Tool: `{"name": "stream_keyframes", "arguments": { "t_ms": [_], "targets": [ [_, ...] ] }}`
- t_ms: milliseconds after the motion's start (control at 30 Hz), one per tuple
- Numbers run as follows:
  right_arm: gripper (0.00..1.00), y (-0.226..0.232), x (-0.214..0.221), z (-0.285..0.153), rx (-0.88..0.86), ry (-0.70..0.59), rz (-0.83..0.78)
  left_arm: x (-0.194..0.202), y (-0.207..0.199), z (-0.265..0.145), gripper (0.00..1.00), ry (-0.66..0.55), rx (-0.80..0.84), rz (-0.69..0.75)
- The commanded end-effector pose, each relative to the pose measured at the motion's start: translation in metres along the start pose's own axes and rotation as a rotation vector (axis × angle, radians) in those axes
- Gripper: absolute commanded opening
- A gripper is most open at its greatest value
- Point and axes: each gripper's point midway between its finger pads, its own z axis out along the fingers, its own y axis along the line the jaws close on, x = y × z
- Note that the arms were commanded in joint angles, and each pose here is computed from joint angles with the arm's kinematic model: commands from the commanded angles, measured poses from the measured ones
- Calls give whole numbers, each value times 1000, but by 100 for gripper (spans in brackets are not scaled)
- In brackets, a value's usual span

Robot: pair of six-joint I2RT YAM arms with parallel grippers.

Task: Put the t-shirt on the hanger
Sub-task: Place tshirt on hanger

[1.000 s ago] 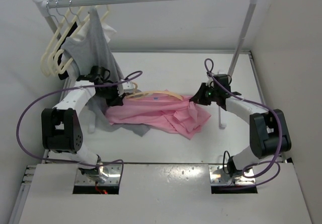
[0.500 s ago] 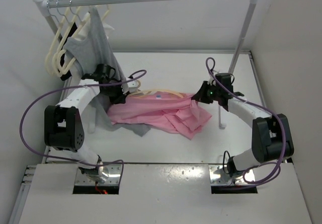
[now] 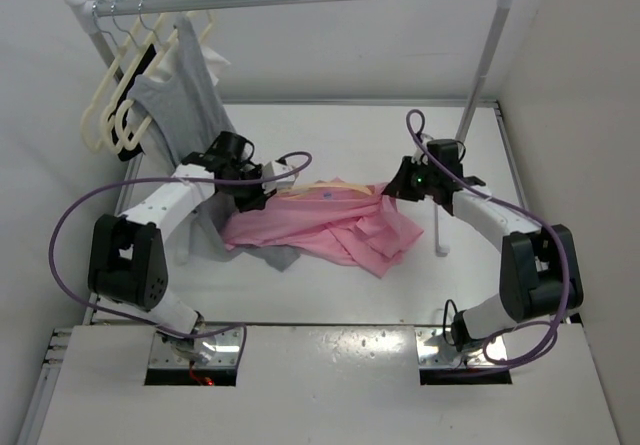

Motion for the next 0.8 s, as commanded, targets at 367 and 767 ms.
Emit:
{"name": "stream_keyframes", "arguments": {
  "t_ms": [367, 767],
  "targets": [
    [0, 85, -60, -34, -188, -183, -230, -16, -16, 8, 0, 124, -17, 38],
    [0, 136, -81, -69, -389, -217, -286, -43, 12, 0, 0, -11, -72, -166]
  ]
}}
